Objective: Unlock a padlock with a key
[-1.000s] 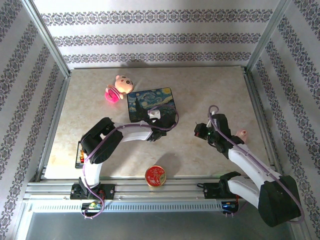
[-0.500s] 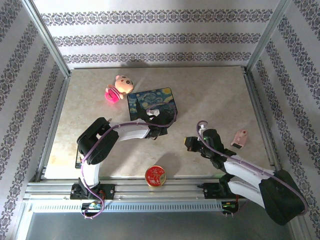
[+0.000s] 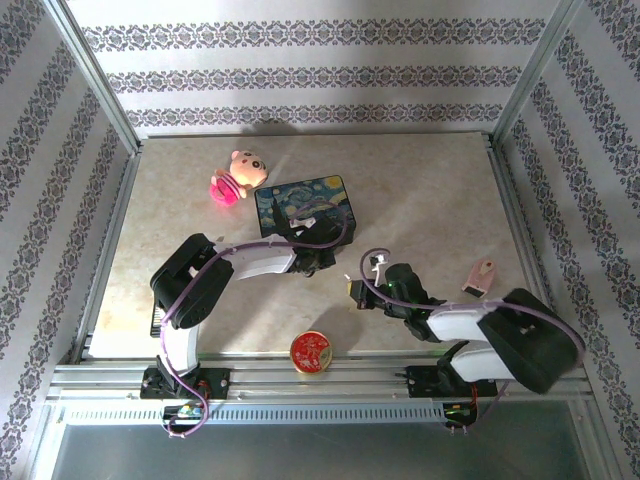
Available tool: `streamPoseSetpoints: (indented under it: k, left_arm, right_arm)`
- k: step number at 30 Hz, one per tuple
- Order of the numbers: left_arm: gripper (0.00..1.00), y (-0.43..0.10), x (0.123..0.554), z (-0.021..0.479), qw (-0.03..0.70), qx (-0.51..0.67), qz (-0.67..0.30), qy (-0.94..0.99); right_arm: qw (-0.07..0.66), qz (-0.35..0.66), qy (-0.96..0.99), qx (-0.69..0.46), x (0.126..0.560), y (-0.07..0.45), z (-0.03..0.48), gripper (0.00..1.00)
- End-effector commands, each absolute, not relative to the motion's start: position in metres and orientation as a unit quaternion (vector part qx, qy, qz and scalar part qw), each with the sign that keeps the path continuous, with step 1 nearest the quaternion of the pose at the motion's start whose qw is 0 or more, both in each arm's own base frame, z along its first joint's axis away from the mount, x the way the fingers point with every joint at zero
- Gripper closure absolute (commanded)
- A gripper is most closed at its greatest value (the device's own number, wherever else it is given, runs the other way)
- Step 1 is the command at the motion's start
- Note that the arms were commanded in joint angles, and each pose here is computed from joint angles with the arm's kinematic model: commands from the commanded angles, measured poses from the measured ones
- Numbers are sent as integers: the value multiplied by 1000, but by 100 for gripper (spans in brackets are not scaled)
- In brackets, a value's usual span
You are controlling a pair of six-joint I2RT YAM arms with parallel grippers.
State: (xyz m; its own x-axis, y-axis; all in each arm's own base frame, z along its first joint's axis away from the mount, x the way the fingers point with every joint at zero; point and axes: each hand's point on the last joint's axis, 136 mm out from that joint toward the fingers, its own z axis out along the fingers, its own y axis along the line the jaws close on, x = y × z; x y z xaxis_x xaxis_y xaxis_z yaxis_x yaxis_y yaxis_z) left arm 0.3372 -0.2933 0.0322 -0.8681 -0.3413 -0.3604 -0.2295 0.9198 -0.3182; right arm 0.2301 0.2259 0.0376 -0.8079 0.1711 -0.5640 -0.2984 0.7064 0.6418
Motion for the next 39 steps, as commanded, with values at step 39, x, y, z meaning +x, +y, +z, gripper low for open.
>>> streamPoseSetpoints:
  k: [39]
  left_arm:
    - [70, -299, 350, 61, 238, -181, -216, 930]
  right_arm:
    - [319, 432, 844, 19, 256, 270, 21, 100]
